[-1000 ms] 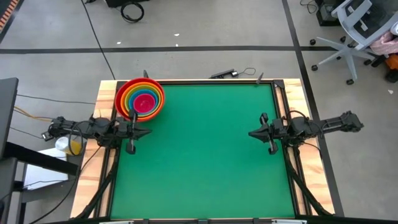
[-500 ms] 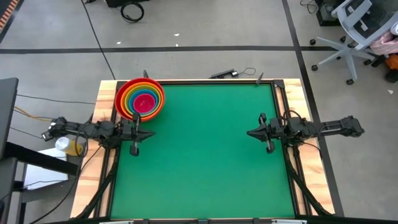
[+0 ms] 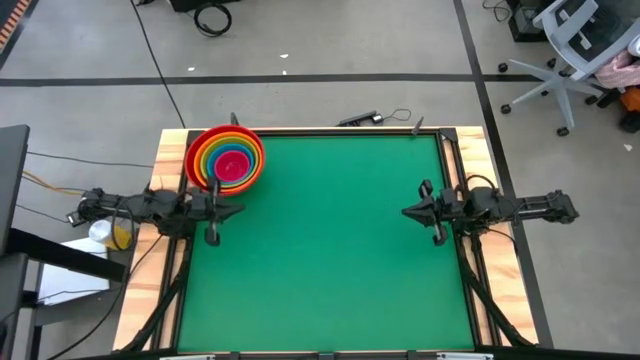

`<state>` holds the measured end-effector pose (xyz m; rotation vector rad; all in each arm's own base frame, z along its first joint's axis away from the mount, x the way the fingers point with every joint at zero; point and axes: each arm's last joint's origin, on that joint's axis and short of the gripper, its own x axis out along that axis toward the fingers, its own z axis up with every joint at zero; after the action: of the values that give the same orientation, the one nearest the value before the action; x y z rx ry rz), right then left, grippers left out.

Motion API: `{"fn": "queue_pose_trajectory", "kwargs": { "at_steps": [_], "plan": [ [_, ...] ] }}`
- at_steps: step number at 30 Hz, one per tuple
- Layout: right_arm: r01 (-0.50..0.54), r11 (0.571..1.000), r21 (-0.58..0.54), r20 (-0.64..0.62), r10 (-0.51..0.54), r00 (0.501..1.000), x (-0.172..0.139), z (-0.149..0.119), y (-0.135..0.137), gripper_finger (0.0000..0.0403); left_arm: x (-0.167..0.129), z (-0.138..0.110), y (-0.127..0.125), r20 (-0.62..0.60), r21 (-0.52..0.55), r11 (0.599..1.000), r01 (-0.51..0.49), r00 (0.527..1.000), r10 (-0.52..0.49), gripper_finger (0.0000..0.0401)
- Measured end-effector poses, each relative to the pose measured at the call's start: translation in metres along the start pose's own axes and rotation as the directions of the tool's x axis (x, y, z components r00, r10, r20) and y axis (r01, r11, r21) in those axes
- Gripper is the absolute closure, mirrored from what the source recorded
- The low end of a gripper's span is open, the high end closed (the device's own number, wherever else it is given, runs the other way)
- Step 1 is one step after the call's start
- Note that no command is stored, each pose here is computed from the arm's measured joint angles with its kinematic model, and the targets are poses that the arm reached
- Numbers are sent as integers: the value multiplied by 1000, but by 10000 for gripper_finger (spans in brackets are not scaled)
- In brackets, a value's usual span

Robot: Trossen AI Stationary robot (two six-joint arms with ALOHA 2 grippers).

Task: Nest bowls inside each other
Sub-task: Return to Home Position

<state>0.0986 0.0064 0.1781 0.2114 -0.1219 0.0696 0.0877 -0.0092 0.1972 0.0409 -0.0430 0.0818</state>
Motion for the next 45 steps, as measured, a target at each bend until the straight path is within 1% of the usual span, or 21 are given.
{"fn": "queue_pose_trajectory", "kwargs": {
  "at_steps": [4,7,9,11,13,16,18,20,23,25,27,29,32,36,38,41,45],
  "plan": [
    [9,1000,3,8,-9,1000,0,1,0,383,3,-8,-2,14,-10,1000,18,1000,-18,399],
    [27,999,18,8,-27,1000,0,0,-1,384,6,-16,-4,97,9,999,43,994,-44,399],
    [28,999,18,7,-28,1000,0,0,-1,385,6,-15,-4,124,9,999,47,991,-48,399],
    [27,1000,0,5,-27,1000,0,0,-1,385,6,-15,-4,123,4,999,54,991,-55,399],
    [28,999,-27,5,-28,1000,0,0,-1,385,7,-16,-4,119,-1,996,85,989,-84,399],
    [62,996,-58,14,-61,998,0,0,-2,385,7,-16,-3,124,-5,993,115,986,-114,399],
    [76,994,-82,30,-73,997,0,2,-2,385,7,-15,-2,135,0,995,98,986,-97,399],
    [59,994,-87,47,-55,997,-1,5,-1,385,7,-13,0,157,6,997,75,985,-75,399],
    [24,999,-45,17,-24,1000,-3,12,2,393,7,-13,3,158,7,998,69,985,-70,399],
    [26,999,-19,-9,-27,1000,-5,14,2,397,8,-13,5,151,-7,999,45,988,-43,399],
    [23,1000,-7,-9,-23,1000,-5,15,3,397,7,-9,7,144,-21,1000,13,990,-10,399],
    [37,999,-10,-30,-37,999,-5,12,1,396,6,-7,7,151,-22,1000,4,989,-1,399],
    [93,996,14,-58,-92,994,-4,0,-2,396,7,-9,7,137,-33,999,10,991,-5,399],
    [90,994,55,-45,-88,995,-2,-6,-3,396,8,-16,7,125,-49,999,-8,992,14,399],
    [90,995,39,-52,-88,995,-2,-6,-4,393,9,-17,8,109,-54,998,-25,994,31,399],
    [87,996,16,-46,-86,995,-2,-6,-3,387,9,-18,8,96,-42,998,-40,994,44,399],
    [84,996,22,-34,-83,996,-2,-5,-3,379,9,-22,8,56,15,999,-45,997,44,395]
  ]
}}
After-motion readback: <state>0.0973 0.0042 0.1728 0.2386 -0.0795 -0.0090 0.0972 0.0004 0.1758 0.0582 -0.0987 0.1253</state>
